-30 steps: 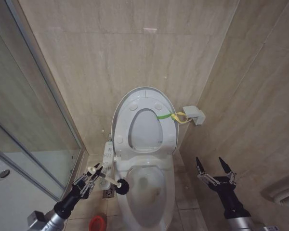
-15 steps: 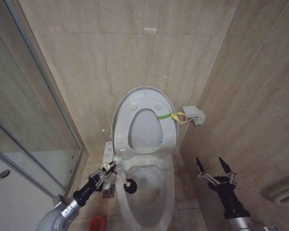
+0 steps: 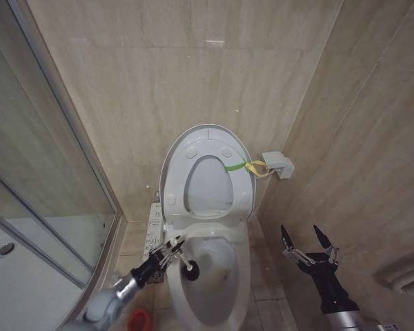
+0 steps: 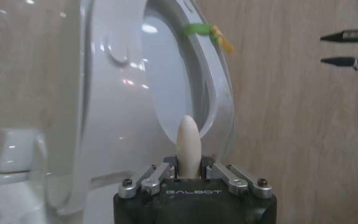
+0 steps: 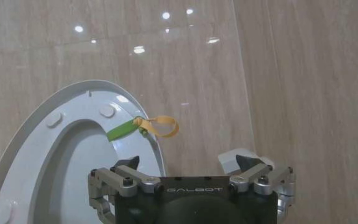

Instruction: Open the toilet lid, clean the toilet bowl with a toilet brush, close the toilet lid, and flush.

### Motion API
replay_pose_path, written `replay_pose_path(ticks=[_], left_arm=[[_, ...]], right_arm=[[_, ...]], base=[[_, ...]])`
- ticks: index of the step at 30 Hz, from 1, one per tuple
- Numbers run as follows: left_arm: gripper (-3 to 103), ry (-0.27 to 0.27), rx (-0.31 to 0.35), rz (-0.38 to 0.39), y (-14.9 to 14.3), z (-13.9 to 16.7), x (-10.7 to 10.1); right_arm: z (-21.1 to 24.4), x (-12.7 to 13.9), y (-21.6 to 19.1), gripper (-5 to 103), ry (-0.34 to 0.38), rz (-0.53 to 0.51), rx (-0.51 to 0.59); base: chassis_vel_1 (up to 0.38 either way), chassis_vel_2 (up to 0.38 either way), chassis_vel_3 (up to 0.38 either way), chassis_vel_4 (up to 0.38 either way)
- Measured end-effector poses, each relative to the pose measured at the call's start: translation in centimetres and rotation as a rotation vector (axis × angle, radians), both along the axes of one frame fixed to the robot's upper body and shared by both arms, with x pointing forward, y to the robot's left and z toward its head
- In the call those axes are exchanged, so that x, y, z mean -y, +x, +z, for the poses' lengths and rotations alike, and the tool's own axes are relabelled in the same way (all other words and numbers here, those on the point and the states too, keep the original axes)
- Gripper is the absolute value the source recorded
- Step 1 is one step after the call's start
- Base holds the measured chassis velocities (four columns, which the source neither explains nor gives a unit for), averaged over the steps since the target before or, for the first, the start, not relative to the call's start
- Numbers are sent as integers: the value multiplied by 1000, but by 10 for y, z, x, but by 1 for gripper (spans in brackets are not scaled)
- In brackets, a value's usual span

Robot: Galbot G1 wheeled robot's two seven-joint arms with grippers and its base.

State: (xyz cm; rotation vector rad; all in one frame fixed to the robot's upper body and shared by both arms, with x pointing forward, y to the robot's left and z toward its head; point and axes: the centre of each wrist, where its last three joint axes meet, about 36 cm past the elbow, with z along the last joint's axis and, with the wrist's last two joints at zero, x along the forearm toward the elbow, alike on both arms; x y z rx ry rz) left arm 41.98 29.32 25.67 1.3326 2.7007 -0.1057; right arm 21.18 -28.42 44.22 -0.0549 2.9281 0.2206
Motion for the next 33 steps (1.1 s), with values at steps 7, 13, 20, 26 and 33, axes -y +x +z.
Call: replay_pose_path(ticks=[7, 13, 20, 26, 33], left_arm=[[23, 51, 4, -66, 27, -4, 11], [23, 66, -15, -117, 33, -14, 24], [23, 106, -50, -202, 40, -41, 47], [23, 143, -51, -238, 52, -62, 65], [23, 177, -45, -274, 54, -67, 64]], right_arm=[[0, 0, 0, 100, 0, 0, 0], [0, 0, 0, 100, 0, 0, 0], [0, 0, 0, 100, 0, 0, 0], [0, 0, 0, 100, 0, 0, 0], [0, 0, 0, 100, 0, 0, 0]], base=[[0, 0, 0, 0], [0, 0, 0, 0], [0, 0, 0, 0], [0, 0, 0, 0], [0, 0, 0, 0]])
